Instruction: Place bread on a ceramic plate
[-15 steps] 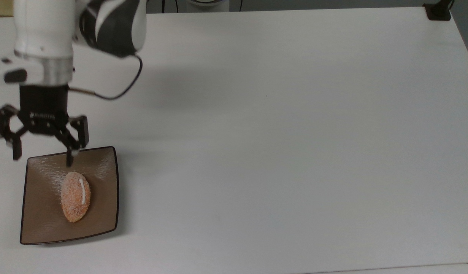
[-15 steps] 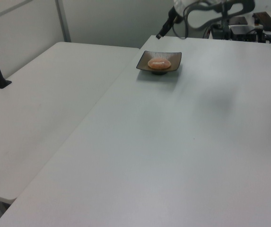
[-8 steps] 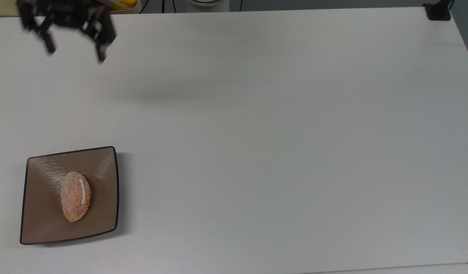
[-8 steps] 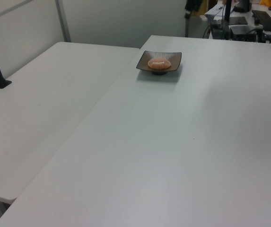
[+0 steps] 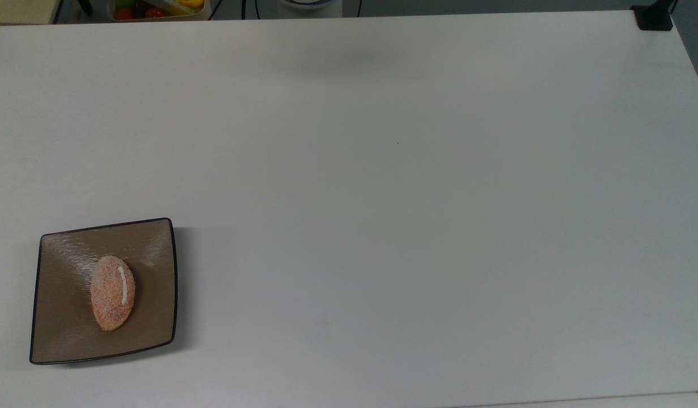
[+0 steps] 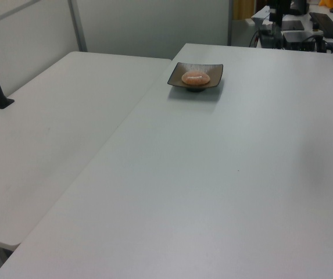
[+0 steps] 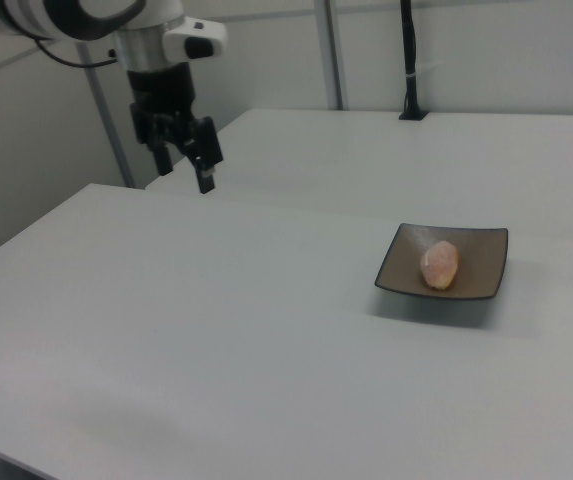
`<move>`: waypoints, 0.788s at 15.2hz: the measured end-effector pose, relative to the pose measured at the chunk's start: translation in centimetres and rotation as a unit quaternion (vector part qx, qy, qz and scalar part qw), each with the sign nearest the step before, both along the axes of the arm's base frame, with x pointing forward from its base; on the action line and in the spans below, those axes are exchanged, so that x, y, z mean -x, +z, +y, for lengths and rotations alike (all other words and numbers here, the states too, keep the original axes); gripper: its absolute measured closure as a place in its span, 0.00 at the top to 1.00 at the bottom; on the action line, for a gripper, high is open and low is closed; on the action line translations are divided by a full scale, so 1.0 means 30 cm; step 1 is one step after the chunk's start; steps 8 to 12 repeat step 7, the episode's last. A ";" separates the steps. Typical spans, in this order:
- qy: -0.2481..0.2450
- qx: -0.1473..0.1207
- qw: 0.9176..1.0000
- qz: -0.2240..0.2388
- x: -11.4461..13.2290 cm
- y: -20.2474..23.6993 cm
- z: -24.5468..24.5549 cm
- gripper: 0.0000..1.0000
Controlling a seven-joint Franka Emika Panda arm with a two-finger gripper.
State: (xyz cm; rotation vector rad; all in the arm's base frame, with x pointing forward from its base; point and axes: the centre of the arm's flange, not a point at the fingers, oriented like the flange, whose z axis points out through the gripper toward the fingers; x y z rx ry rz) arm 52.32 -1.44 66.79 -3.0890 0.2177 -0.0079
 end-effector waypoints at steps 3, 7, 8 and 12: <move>0.025 -0.008 1.000 -0.015 0.012 -0.005 0.095 1.00; 0.040 -0.008 0.998 -0.048 -0.037 -0.084 0.140 1.00; 0.040 -0.008 0.998 -0.048 -0.037 -0.084 0.140 1.00; 0.040 -0.008 0.998 -0.048 -0.037 -0.084 0.140 1.00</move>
